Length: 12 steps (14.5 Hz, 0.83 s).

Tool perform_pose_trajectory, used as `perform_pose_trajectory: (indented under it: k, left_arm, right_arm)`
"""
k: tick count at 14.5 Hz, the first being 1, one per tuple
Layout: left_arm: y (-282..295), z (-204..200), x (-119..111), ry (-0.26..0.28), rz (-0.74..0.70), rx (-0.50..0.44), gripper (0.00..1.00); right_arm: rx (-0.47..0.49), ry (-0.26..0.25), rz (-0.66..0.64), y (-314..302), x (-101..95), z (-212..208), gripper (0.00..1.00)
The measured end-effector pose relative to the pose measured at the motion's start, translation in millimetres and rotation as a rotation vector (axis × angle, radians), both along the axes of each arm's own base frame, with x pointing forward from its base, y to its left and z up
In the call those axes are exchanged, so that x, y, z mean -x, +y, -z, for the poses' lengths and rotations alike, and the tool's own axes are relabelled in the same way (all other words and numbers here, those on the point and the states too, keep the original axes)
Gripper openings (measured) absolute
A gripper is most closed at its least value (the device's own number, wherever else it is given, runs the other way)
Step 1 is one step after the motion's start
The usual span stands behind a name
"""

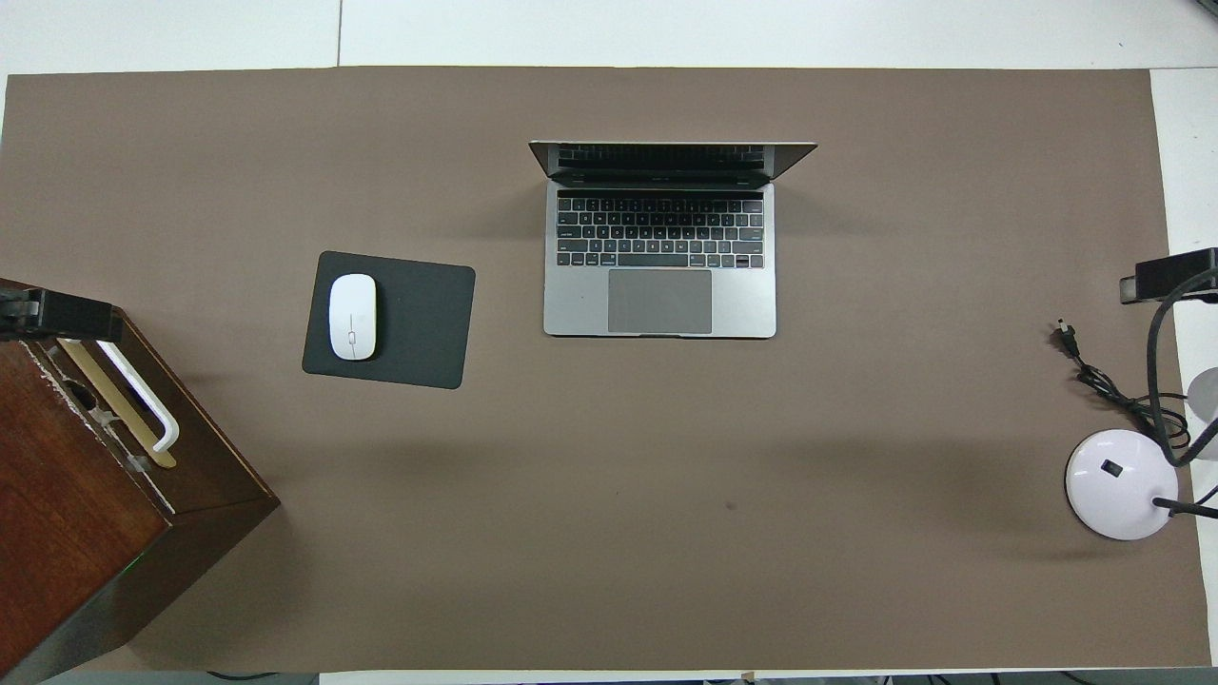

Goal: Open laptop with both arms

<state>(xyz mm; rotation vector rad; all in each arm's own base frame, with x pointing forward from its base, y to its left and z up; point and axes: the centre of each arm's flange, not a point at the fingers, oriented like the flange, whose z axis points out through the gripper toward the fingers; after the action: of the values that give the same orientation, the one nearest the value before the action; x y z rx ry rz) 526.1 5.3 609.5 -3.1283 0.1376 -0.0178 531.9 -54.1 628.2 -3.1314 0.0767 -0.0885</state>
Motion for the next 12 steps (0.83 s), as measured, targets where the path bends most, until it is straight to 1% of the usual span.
perform_pose_trajectory:
  k: [4,9,12]
  left_arm:
    - [-1.4,0.0,0.0,0.0,0.002,0.0,1.0]
    - [-2.4,-0.3,0.1,0.0,-0.02,0.0,1.0]
    - [-3.0,-0.3,0.1,0.0,-0.022,0.0,1.0]
  right_arm:
    - [0.0,-0.002,0.001,0.0,0.7,-1.0,1.0]
    - [0.001,-0.039,0.001,0.5,11.9,-20.5,1.0]
    - [0.001,-0.039,0.001,0.6,12.9,-20.7,1.0]
